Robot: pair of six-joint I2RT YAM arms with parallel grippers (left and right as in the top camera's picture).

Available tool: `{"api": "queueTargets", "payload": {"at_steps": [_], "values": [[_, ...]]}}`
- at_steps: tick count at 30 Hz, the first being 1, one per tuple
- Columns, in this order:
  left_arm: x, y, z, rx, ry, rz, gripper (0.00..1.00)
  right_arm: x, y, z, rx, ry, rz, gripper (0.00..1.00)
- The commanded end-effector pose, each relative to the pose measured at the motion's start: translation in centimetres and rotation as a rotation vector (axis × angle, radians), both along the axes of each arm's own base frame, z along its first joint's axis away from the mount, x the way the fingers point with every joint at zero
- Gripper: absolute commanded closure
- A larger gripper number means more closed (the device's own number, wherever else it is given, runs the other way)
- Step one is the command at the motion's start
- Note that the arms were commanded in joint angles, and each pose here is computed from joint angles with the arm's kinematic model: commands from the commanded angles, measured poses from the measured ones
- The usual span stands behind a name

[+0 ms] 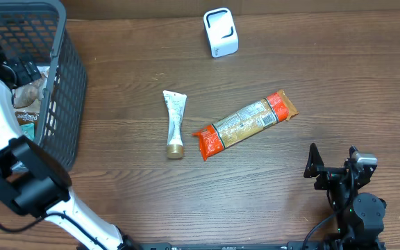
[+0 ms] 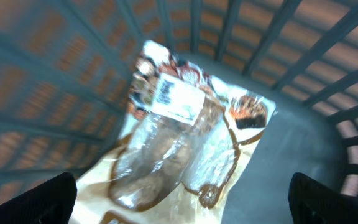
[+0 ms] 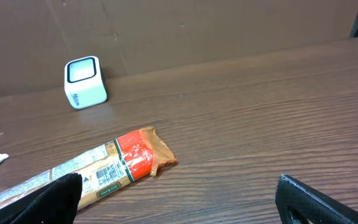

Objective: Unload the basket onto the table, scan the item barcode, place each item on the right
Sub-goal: 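Return the left gripper into the basket toward the bread bag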

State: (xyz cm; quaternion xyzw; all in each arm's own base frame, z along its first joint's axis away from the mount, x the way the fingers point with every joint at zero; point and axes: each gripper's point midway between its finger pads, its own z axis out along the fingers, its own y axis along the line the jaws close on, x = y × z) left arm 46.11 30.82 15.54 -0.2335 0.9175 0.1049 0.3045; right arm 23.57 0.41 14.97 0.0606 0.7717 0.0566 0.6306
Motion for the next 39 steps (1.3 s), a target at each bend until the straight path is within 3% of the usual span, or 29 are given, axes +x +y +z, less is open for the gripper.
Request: {"api": "queueTargets", "payload": {"at_steps": [1,19,39], "values": [[0.3,-0.1,-3.5,-0.027,0.053,-0.048,0.0,-0.1,-0.2,0.1,0.001,0.002,-0.011,0.0],[1.2,0.3,-7.5,0.053,0.137,-0.244,0.0,-0.1,-0.2,0.1,0.001,0.002,-0.011,0.0],[0.2,1.5,-12.5,0.038,0.23,-0.209,0.0,-0.1,-0.2,0.1,0.001,0.002,-0.011,0.0]]}}
